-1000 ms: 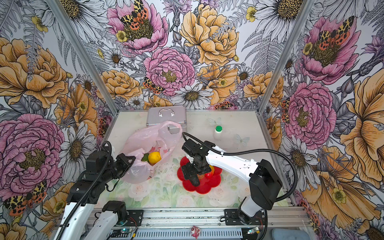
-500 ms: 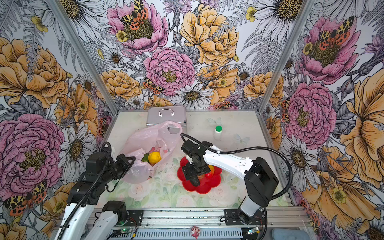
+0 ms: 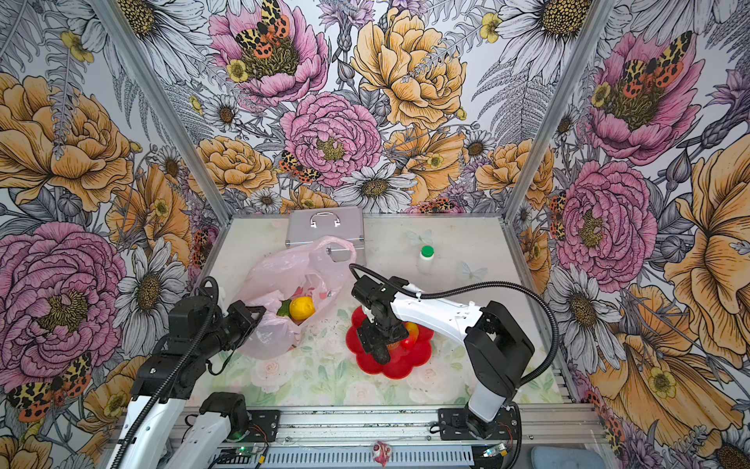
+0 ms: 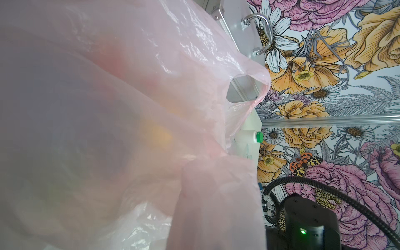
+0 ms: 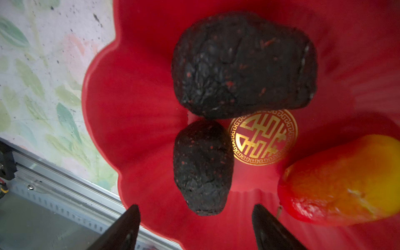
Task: Place the fruits into the plastic bag
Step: Pick up the fruit from the plate.
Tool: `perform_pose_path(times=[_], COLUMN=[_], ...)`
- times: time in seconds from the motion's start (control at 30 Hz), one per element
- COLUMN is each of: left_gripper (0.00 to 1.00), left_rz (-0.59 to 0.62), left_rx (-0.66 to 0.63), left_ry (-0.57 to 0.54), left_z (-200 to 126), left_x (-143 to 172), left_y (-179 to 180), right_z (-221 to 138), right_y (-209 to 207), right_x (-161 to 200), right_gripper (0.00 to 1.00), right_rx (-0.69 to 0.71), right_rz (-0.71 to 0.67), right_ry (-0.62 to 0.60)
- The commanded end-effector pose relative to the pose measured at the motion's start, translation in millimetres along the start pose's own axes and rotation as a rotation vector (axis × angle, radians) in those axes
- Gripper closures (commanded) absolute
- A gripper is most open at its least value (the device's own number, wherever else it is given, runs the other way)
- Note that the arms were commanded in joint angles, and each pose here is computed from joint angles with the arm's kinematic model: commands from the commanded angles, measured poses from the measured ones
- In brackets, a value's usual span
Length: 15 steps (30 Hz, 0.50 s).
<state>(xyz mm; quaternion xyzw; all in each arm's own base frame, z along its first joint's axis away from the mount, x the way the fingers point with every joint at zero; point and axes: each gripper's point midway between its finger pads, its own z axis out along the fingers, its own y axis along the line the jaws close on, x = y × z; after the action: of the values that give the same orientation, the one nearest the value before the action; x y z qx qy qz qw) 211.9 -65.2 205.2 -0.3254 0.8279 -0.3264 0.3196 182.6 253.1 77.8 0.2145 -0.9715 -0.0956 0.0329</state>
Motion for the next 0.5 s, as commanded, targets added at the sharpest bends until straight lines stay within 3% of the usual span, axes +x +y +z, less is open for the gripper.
perform_pose_path(times=[0.0,0.37,0.47], left_gripper=[1.0,1.0,1.0], left_rz=[0.006,0.004,0.002], left_rx=[0.04,0.028,0.025], left_ry=[-0.016,-0.011,-0.01], left_z=[-5.8,-2.8,-2.4], left_x=[-5.5,-7.6,-8.3], left_y=[-12.0,-12.7,-12.6], right_z=[9.9,39.2,40.1], right_y=[-1.3,-9.5,-10.5], right_x=[-7.4,-4.6,-6.0], right_gripper=[0.19,0.3,0.39], right_rx=[0.002,-0.009,-0.012], right_rz=[-0.012,0.023,0.033], right_ry=[-0.006,0.034,0.029])
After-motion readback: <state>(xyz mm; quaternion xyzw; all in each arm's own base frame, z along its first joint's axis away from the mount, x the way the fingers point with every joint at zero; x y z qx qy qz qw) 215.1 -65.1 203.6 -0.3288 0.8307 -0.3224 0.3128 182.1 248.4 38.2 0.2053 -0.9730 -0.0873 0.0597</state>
